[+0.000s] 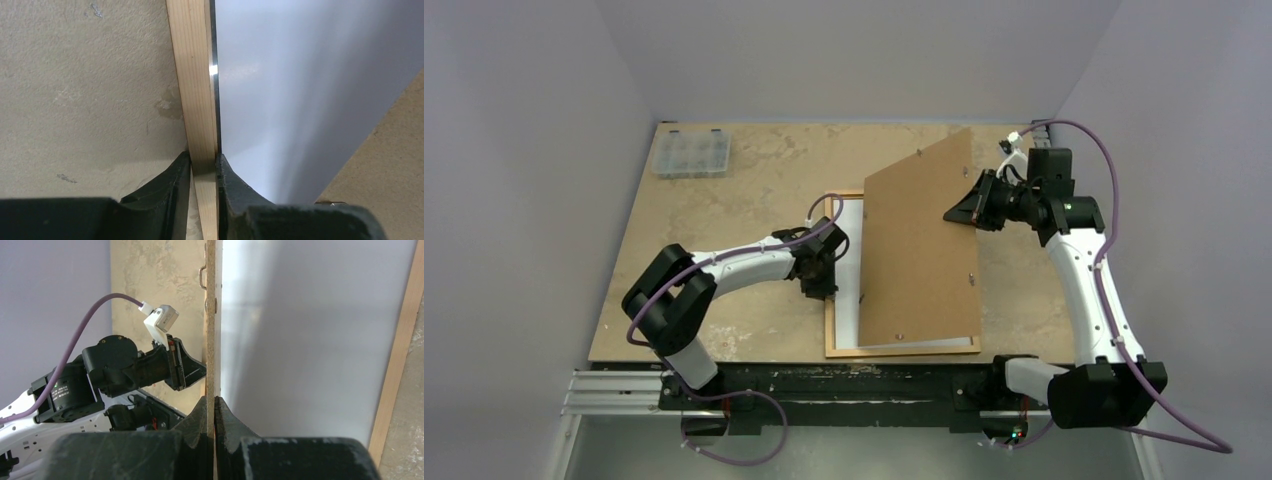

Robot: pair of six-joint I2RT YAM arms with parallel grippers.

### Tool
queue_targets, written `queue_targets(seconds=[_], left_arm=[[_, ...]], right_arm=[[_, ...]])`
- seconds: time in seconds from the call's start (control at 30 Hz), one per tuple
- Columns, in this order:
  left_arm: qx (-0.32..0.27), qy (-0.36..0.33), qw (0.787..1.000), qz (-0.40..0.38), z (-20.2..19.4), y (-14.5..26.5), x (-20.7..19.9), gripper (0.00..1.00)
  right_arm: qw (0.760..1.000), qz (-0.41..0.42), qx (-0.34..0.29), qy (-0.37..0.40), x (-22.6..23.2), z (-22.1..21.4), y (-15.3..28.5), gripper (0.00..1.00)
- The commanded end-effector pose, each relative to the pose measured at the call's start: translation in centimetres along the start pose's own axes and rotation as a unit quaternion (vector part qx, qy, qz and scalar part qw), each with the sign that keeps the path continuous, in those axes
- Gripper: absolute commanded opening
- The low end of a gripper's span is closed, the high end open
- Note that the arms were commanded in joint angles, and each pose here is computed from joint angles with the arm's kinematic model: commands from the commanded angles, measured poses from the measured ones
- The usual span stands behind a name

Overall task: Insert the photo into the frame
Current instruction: Place the photo frame item in the photo frame.

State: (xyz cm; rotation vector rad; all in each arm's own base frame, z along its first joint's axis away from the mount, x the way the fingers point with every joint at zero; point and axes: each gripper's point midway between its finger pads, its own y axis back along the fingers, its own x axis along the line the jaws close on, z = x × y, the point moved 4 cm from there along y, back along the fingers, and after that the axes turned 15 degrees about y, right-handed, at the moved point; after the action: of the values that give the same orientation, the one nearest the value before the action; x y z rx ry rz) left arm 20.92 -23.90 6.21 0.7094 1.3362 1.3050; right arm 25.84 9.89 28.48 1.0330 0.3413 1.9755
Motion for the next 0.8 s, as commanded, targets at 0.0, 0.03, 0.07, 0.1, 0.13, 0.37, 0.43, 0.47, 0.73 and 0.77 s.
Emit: queue_targets(seconds=[0.0,0.03,0.07,0.1,0.13,0.37,0.43,0.47,0.73,0.77], left_arm=[[-0.012,-0.036,0.999,0.03,0.3,-0.3,1.3,0.15],[-0.013,-0.04,0.999,0.031,0.3,-0.2,1.4,0.13],[-0.015,-0.043,0.998,0.033,0.3,-0.1,1.5,0.13],[-0.016,-0.044,0.998,0.034,0.4,0.0,1.5,0.12],[-0.017,-0.047,0.998,0.03,0.5,0.1,1.4,0.11],[-0.013,-0.057,0.998,0.019,0.6,0.8,0.9,0.18],[-0.01,-0.052,0.999,0.008,0.4,1.2,0.6,0.29],[-0.011,-0.049,0.999,0.004,0.4,1.4,0.5,0.36],[-0.027,-0.025,0.996,-0.083,0.8,5.6,-1.2,0.65],[-0.029,-0.02,0.995,-0.096,1.0,6.1,-1.4,0.67]], right_arm=[[0.998,0.037,-0.033,0.024,1.3,1.5,0.4,0.0],[0.999,0.038,-0.032,0.024,1.3,1.4,0.4,0.0],[0.999,0.039,-0.03,0.023,1.2,1.3,0.3,0.0],[0.999,0.039,-0.029,0.022,1.1,1.2,0.2,0.0],[0.999,0.042,-0.028,0.021,1.1,1.1,0.1,0.0],[0.998,0.044,-0.03,0.019,1.2,1.2,0.1,0.0],[0.998,0.045,-0.029,0.019,1.2,1.2,0.1,0.0],[0.998,0.045,-0.03,0.019,1.2,1.2,0.1,0.0],[0.998,0.053,-0.028,0.018,1.3,1.0,0.0,0.0],[0.998,0.056,-0.029,0.019,1.4,1.1,0.0,0.0]])
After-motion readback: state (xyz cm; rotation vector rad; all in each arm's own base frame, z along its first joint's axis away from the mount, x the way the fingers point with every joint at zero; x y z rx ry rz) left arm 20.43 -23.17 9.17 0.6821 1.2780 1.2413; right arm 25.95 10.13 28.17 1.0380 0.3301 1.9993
